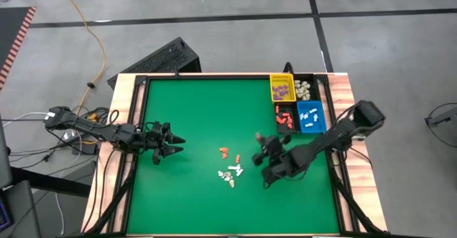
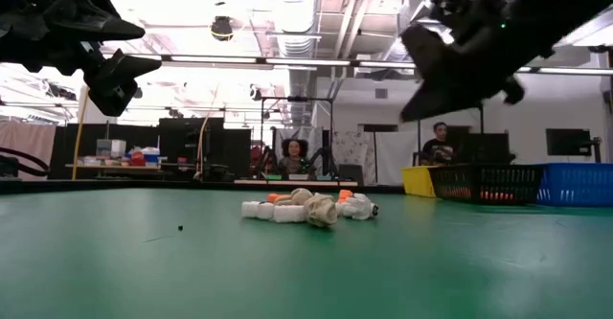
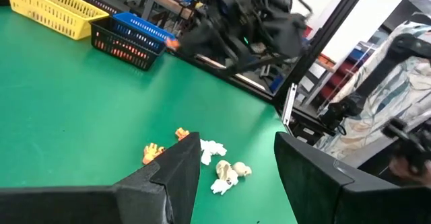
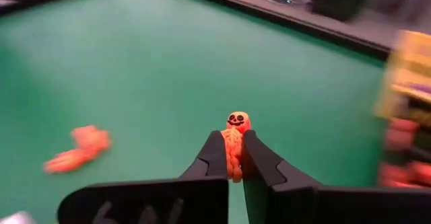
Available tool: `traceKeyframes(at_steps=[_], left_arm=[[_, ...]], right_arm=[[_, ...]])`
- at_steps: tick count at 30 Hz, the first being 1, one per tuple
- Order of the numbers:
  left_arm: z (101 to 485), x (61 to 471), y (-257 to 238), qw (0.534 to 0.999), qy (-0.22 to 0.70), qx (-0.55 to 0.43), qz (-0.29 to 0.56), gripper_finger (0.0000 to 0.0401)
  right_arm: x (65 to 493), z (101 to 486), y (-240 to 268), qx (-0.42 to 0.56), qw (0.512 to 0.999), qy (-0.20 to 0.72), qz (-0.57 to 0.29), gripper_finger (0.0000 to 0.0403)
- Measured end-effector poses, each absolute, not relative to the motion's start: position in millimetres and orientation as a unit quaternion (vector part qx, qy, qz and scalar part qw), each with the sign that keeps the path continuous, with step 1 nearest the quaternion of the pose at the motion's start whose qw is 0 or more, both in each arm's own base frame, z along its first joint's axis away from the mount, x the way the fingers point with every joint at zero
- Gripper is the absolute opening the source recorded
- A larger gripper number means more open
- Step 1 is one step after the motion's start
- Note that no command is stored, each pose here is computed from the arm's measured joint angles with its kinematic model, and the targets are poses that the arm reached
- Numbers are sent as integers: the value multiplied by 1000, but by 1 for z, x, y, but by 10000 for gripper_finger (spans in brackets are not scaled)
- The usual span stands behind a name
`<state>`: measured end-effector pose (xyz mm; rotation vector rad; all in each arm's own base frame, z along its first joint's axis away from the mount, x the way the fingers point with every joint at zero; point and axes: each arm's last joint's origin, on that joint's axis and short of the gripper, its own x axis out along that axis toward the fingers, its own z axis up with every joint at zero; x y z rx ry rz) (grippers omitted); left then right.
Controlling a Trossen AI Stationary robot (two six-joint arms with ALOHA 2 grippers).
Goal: Sort Halloween decoration
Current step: Put the orange skeleton toy into the bottom black basket
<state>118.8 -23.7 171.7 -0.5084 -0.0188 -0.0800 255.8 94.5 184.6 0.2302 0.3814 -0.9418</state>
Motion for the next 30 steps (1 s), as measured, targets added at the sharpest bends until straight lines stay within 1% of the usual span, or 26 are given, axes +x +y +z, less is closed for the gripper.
traceKeyframes(at_steps=[4,9,12,16,18,23,26,30], left_arm=[[172,119,-24,966,-9,-256,-41,180],[172,119,-24,965,-9,-258,-41,180],[172,119,-24,965,-9,-259,-41,180],[172,119,-24,965,-9,-259,-41,180],[172,119,-24,964,-8,-261,-41,180],[172,119,-24,964,-8,-263,-41,180],[172,119,-24,964,-8,-263,-41,180],[172,119,-24,964,-8,-263,-41,180]], right_arm=[[224,206,67,127,828,193,-512,30],[197,223,44,124,789,220,-560,34],[188,222,32,130,768,241,-578,33],[178,210,19,163,742,267,-594,34],[175,204,14,176,739,280,-587,35],[173,196,4,210,756,297,-545,41],[170,195,-4,223,755,293,-543,62],[169,195,-14,236,744,305,-545,121]])
